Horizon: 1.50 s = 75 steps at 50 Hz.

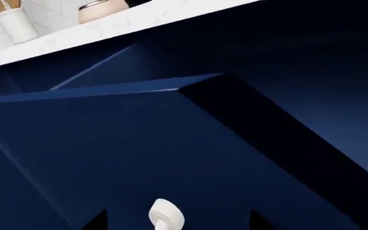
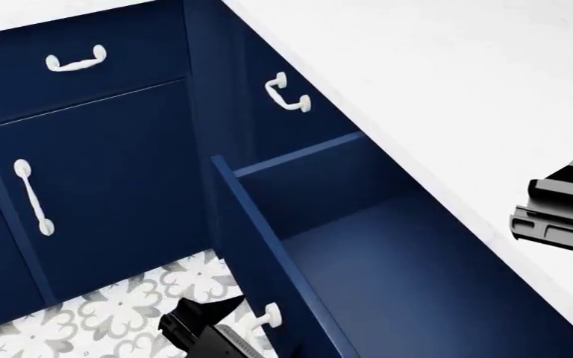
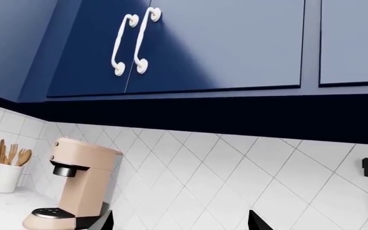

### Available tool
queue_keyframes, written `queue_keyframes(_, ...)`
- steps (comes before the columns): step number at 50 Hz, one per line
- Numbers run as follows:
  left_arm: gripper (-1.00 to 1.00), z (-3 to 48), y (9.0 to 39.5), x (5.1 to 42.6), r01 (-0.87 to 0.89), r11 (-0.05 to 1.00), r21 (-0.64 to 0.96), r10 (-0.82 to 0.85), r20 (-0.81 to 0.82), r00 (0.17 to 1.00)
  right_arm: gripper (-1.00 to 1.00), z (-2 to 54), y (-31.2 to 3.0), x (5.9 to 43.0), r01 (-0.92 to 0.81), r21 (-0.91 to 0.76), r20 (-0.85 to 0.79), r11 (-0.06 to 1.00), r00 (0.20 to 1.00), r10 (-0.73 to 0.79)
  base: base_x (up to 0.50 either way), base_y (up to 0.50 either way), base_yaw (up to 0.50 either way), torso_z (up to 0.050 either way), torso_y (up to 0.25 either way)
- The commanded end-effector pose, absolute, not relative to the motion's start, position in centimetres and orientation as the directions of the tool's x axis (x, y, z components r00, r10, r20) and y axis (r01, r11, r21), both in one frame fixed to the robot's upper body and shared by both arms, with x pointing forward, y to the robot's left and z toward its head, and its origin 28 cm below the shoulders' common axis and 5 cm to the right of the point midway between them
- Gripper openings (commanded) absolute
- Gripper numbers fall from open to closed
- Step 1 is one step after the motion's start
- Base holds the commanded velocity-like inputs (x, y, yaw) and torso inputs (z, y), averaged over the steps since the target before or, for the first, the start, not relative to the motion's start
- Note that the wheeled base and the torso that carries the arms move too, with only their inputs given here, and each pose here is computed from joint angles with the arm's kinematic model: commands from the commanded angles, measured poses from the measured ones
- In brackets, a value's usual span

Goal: Close the left drawer.

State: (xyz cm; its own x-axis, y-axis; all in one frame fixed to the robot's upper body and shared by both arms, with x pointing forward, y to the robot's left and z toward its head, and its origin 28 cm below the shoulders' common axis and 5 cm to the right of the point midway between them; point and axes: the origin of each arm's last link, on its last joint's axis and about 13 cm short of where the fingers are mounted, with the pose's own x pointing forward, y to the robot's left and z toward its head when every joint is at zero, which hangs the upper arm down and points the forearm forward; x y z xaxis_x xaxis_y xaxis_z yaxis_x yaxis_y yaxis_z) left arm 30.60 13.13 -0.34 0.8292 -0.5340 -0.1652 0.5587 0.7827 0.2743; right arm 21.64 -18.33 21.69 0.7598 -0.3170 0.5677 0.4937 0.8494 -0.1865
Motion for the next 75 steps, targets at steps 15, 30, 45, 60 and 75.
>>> queue_keyframes(15,1.00,0.5,15.0,29.6,0.558,0.783,0.275,-0.532,-0.169,0.829,1.00,22.1,-17.2,22.1,0.459,-0.194,0.572,0.867,0.771,-0.280,0.00,0.00,0.00,0.000,0.000)
queue_keyframes(30,1.00,1.4,19.5,29.4,0.398,0.871,0.287,-0.374,-0.138,0.917,1.00,22.3,-16.1,22.6,0.427,-0.199,0.577,0.882,0.779,-0.247,0.00,0.00,0.00,0.000,0.000)
queue_keyframes(45,1.00,1.7,24.0,27.2,0.183,0.953,0.241,-0.158,-0.121,0.980,1.00,22.4,-15.9,22.7,0.414,-0.202,0.577,0.888,0.783,-0.234,0.00,0.00,0.00,0.000,0.000)
queue_keyframes(60,1.00,3.3,27.3,25.2,-0.025,0.980,0.199,0.038,-0.058,0.998,1.00,22.8,-15.6,22.9,0.403,-0.203,0.586,0.892,0.780,-0.219,0.00,0.00,0.00,0.000,0.000)
queue_keyframes(75,1.00,3.3,29.1,23.9,-0.112,0.978,0.178,0.122,-0.042,0.992,1.00,27.2,-14.0,21.6,0.370,-0.258,0.662,0.893,0.740,-0.115,0.00,0.00,0.00,0.000,0.000)
